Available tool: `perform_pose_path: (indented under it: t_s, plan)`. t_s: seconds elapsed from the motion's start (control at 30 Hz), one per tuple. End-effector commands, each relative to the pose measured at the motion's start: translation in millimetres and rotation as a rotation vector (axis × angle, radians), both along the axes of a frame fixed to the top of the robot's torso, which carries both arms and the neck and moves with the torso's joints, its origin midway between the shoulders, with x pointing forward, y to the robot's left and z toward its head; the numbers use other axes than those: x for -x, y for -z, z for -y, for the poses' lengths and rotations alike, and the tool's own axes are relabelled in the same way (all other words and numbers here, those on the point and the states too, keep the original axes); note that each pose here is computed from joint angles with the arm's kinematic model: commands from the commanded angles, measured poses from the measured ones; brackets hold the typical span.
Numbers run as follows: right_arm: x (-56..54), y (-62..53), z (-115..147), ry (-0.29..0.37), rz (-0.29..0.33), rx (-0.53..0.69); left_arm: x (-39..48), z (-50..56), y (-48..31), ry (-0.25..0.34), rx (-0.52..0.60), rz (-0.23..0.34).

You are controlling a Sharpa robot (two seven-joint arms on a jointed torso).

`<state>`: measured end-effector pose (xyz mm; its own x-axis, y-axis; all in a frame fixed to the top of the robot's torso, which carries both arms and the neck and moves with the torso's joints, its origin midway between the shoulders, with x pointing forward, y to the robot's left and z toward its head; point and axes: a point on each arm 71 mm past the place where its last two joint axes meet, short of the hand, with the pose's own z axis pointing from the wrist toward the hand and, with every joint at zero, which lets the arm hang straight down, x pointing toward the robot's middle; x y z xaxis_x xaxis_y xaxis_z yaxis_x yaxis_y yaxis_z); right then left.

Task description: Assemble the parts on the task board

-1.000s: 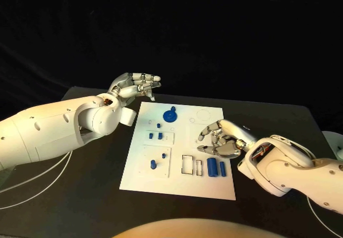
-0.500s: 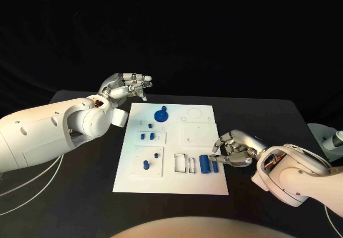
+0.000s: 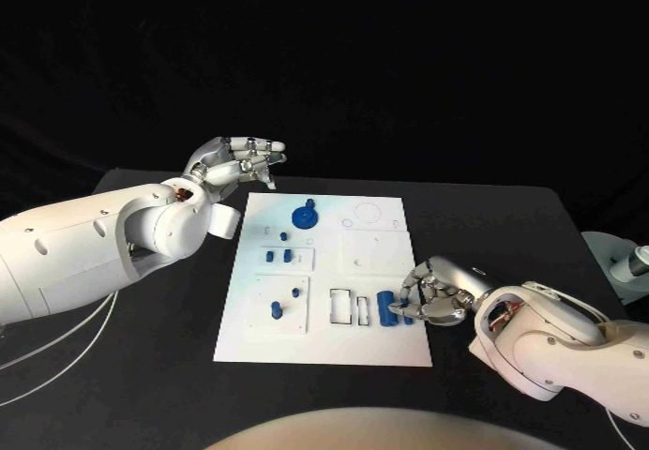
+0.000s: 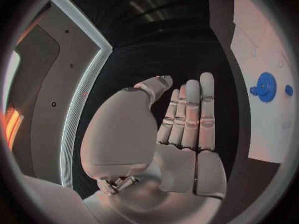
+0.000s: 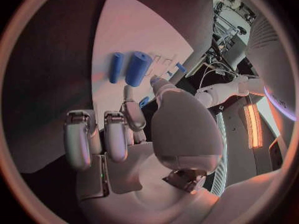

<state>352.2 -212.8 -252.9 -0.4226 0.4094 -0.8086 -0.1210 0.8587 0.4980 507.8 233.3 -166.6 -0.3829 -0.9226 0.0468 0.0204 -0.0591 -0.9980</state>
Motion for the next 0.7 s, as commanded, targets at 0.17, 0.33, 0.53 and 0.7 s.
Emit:
perform_pose_path:
  t_s: [0.17,0.33,0.53,0.7]
  plan:
    - [-1.1,0.8,-6.0,-0.003,0.044,0.034,1.0,1.8,-1.2,0.016,0.014,0.001]
    - [-3.3,4.5,-9.9,-0.011,0.037,0.043,1.3,1.7,-1.3,0.017,0.014,0.000]
    - [-4.4,11.3,-12.6,-0.022,0.021,0.067,1.7,1.1,-1.3,0.018,0.014,-0.002]
    - [-3.6,17.2,-16.8,-0.041,0.008,0.096,2.0,0.2,-1.3,0.018,0.013,-0.004]
